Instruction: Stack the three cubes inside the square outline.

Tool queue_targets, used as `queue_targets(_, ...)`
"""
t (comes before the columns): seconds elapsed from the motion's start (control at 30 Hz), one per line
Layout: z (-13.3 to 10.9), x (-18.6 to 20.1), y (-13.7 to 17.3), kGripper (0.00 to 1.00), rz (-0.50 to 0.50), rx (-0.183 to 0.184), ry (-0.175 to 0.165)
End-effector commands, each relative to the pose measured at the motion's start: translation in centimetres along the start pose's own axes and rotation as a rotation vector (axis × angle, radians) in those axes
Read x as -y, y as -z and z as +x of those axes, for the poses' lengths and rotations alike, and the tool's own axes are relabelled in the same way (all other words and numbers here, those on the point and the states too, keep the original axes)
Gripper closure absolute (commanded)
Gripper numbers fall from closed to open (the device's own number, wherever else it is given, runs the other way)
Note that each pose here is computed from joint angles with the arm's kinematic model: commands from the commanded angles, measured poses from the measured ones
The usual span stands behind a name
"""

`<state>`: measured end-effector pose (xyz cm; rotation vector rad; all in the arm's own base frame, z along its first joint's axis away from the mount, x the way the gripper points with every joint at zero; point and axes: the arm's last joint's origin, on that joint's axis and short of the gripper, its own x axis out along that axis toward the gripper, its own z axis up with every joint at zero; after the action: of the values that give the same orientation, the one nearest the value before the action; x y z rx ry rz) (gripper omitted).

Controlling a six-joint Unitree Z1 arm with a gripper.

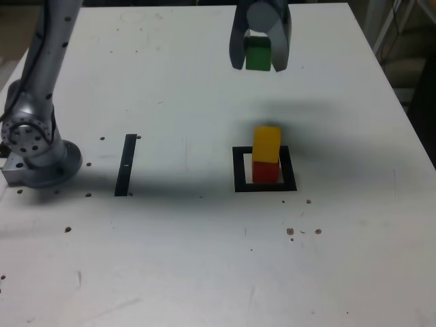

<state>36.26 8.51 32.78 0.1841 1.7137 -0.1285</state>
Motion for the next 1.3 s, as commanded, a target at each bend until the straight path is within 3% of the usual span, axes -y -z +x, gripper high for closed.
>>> queue_targets(0.0,-0.6,1.2,0.5,0.7,-0.001,0.007,0.005)
queue_targets(0.33,-1.4,6.6,0.8,0.7,-0.018,0.021,0.024)
queue_targets(0.6,-0.4,9.6,0.0,0.7,-0.015,0.019,0.048)
queue_targets(1.27,1.8,10.8,-2.8,0.7,-0.003,0.016,0.073)
